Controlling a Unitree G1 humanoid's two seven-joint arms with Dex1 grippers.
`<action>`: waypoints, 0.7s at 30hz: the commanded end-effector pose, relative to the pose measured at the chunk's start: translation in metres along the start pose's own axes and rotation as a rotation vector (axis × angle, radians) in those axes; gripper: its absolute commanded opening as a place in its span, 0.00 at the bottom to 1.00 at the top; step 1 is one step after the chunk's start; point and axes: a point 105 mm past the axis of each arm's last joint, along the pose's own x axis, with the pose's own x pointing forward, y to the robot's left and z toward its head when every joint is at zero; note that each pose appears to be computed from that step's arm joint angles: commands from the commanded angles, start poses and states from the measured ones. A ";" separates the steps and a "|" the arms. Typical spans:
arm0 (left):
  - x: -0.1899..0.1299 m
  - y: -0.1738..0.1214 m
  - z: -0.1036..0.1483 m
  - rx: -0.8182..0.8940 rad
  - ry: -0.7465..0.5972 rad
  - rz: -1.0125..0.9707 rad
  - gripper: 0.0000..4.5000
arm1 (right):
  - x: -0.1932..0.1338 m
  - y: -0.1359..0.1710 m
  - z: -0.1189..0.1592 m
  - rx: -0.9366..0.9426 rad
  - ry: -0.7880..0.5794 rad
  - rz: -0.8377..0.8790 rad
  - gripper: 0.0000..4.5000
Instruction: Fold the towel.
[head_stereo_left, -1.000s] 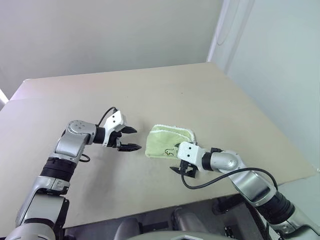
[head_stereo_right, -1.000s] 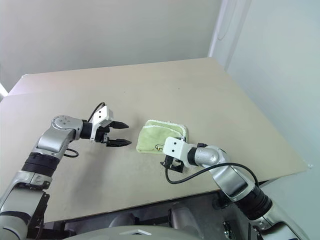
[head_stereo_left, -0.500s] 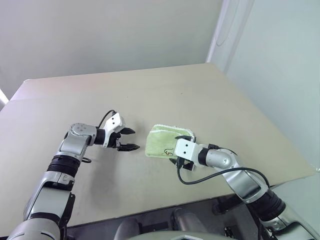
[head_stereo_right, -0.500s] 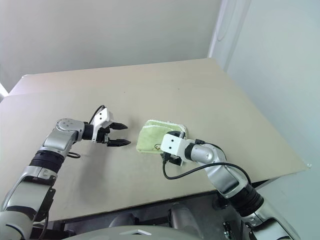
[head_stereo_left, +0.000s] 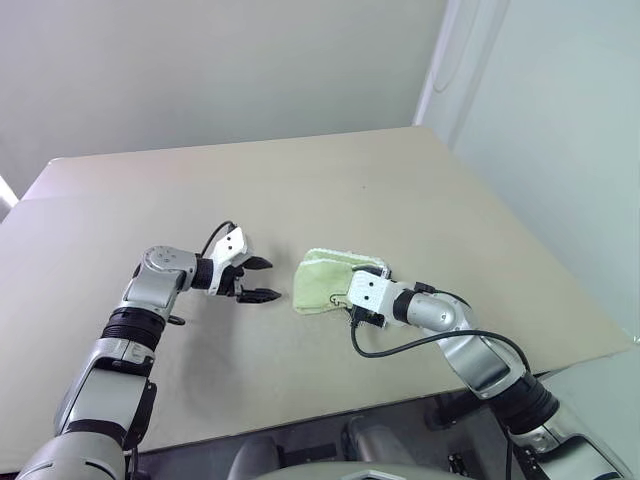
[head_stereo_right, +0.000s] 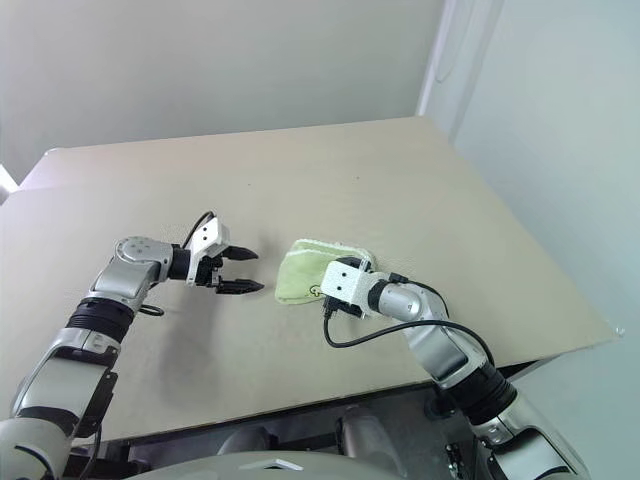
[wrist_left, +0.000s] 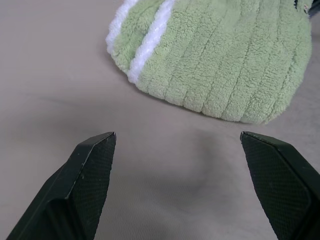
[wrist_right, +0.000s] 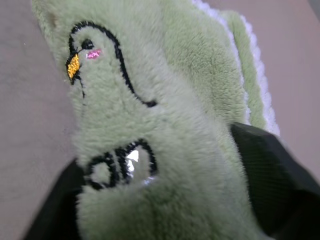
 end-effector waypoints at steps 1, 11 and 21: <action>-0.007 0.005 0.017 0.050 -0.025 0.020 0.94 | -0.003 -0.014 -0.002 -0.004 0.010 -0.068 0.47; -0.005 0.006 0.014 0.038 -0.025 0.029 0.94 | -0.009 -0.035 0.010 0.047 -0.045 -0.146 0.00; -0.004 0.010 0.010 0.030 -0.027 0.034 0.94 | -0.077 -0.124 0.026 0.484 -0.256 -0.389 0.00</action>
